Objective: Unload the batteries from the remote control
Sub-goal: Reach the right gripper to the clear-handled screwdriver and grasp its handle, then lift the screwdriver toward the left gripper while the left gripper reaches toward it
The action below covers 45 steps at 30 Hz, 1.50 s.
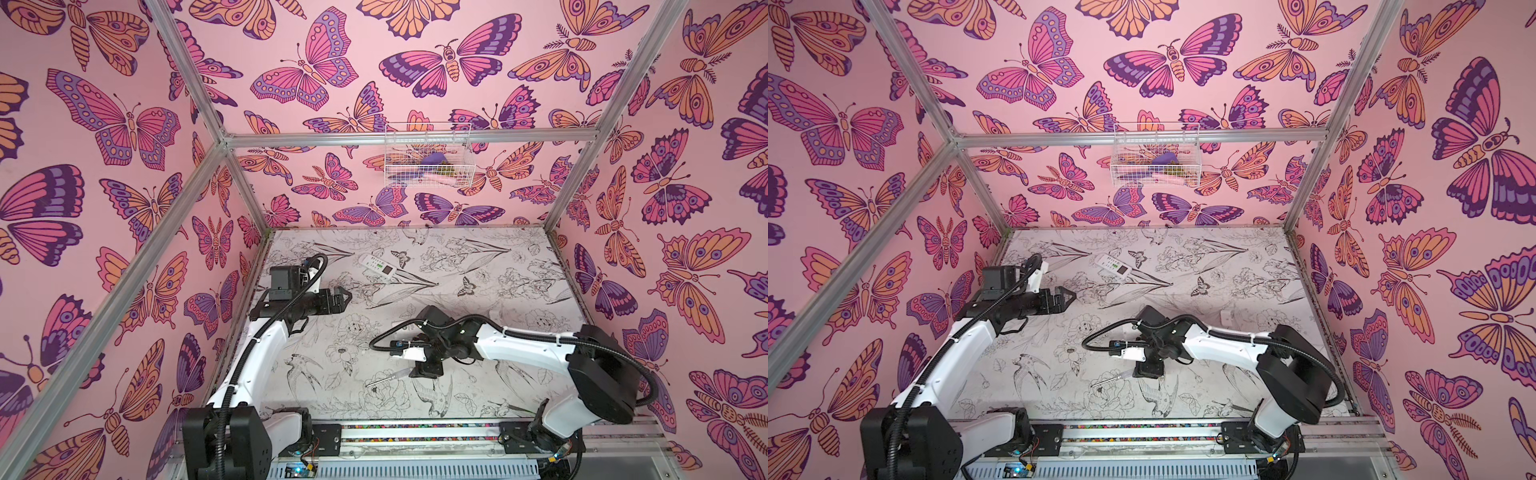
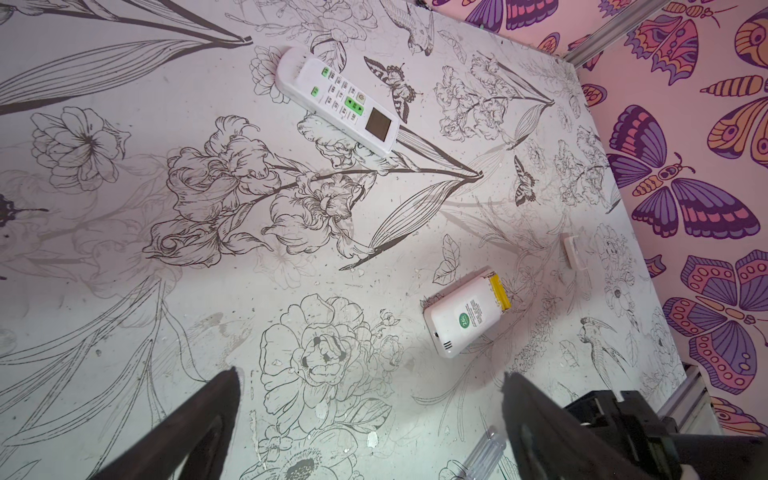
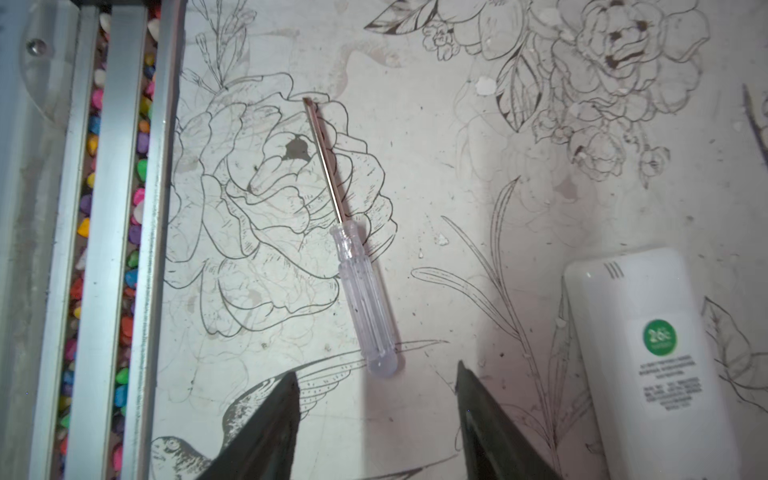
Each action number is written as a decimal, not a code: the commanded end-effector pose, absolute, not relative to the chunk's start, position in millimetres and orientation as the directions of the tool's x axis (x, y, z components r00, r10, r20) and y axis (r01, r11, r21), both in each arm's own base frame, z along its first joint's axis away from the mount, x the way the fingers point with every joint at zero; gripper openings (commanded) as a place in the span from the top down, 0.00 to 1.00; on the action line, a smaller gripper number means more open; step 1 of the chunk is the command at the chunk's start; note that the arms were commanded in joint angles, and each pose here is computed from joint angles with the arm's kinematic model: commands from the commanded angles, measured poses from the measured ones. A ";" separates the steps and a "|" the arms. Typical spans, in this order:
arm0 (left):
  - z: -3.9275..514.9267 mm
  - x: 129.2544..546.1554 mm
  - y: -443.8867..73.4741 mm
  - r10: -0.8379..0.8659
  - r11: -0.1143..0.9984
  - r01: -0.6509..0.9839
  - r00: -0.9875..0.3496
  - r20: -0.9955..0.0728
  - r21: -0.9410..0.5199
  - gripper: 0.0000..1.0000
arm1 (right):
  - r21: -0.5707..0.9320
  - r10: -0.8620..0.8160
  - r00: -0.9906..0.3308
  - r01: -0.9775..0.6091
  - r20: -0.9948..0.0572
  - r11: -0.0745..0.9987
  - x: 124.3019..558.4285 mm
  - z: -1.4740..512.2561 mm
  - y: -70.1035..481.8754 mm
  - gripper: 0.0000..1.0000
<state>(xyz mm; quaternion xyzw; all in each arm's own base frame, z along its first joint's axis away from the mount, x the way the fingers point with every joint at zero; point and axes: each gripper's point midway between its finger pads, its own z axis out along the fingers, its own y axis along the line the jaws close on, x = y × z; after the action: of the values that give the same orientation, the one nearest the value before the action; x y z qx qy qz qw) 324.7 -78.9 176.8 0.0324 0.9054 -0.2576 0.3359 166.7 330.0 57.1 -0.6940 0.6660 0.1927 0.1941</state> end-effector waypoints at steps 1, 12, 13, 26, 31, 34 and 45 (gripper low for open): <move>185.3 324.7 -75.1 -0.106 0.873 0.239 -0.756 -0.645 -0.425 0.00 | -0.054 -0.851 0.131 -0.991 -0.508 -0.121 167.6 52.3 337.4 0.40; 184.0 325.2 -75.3 -0.106 0.872 0.238 -0.761 -0.640 -0.428 0.00 | -0.049 -0.842 0.169 -0.985 -0.513 -0.168 163.4 34.9 354.0 0.47; 183.9 325.1 -75.7 -0.106 0.871 0.241 -0.760 -0.642 -0.428 0.00 | -0.049 -0.841 0.171 -0.984 -0.514 -0.170 163.3 32.9 355.1 0.47; 183.9 324.4 -74.4 -0.076 0.877 0.262 -0.751 -0.655 -0.403 0.00 | -0.074 -0.867 0.183 -0.983 -0.464 -0.168 167.3 19.9 349.7 0.83; 196.7 325.6 -78.1 -0.040 0.868 0.307 -0.741 -0.671 -0.390 0.00 | -0.073 -0.853 0.167 -0.986 -0.494 -0.151 166.2 31.5 350.5 0.87; 212.9 325.2 -87.1 0.016 0.854 0.367 -0.727 -0.687 -0.368 0.00 | -0.025 -0.814 0.105 -0.994 -0.571 -0.110 166.7 48.4 350.7 0.89; 307.2 315.9 -153.2 0.358 0.534 0.832 -0.385 -0.851 -0.152 0.00 | 0.205 -0.435 -0.208 -0.977 -0.876 0.054 203.3 166.7 316.0 0.91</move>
<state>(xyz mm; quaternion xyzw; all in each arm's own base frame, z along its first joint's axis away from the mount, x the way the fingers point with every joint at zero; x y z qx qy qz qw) 334.0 -134.2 298.7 0.2942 0.8220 -0.2618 0.4113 213.3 315.1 135.8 -0.5679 0.6789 0.3398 0.3179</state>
